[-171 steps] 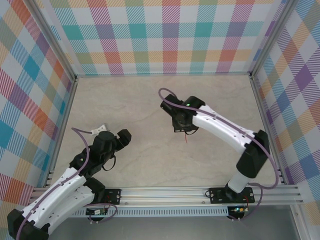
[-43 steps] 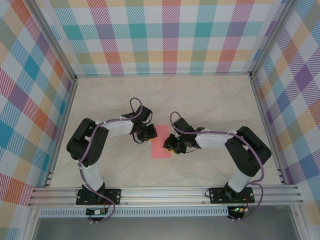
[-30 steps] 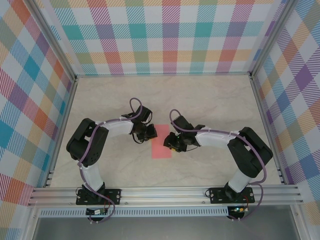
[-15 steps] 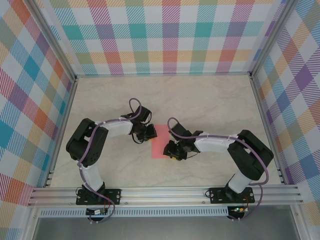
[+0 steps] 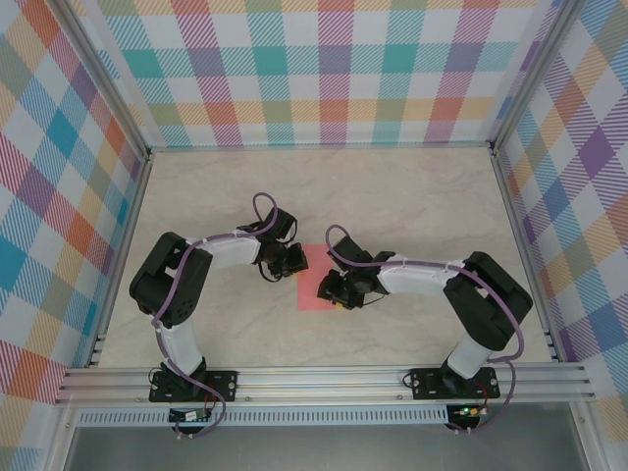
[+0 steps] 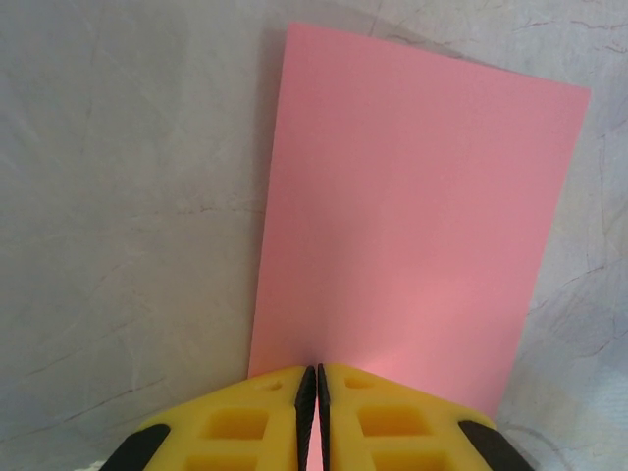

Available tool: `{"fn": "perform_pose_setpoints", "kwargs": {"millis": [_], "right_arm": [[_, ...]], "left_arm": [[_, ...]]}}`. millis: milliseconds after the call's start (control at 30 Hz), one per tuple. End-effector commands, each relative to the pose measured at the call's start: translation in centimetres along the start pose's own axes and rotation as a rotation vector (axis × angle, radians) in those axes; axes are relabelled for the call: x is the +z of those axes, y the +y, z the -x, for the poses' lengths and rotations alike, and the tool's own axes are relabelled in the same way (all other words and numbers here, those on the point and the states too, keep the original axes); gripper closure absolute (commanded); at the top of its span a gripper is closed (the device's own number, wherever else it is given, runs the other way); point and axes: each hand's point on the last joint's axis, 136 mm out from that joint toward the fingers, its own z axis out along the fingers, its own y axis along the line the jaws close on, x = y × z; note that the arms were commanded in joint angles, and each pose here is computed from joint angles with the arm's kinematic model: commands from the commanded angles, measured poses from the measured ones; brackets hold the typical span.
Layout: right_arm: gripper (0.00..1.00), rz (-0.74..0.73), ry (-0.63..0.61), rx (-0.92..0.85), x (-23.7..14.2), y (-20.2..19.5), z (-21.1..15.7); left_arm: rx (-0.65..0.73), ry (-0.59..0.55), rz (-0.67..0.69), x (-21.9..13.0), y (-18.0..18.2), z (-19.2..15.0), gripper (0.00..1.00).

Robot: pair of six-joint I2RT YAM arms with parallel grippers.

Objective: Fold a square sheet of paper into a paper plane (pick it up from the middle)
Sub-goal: Third fold the triangle at the center of the table.

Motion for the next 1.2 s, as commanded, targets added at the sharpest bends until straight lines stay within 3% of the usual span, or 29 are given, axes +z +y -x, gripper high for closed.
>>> {"fn": "perform_pose_setpoints", "kwargs": {"millis": [0, 133, 467, 1167], "right_arm": [[0.60, -0.036, -0.045, -0.022, -1.3, 0.0, 0.5], [0.55, -0.102, -0.073, -0.019, -2.1, -1.3, 0.9], [0.58, 0.009, 0.023, -0.012, 0.1, 0.0, -0.9], [0.58, -0.090, -0.006, -0.018, -0.2, -1.4, -0.9]], "left_arm": [[-0.052, 0.075, 0.086, 1.4, 3.2, -2.3, 0.86], [-0.050, 0.076, 0.085, 1.4, 3.3, -2.4, 0.86], [-0.052, 0.075, 0.080, 1.4, 3.1, -2.2, 0.86], [-0.048, 0.079, 0.084, 1.3, 3.1, -2.3, 0.86]]}}
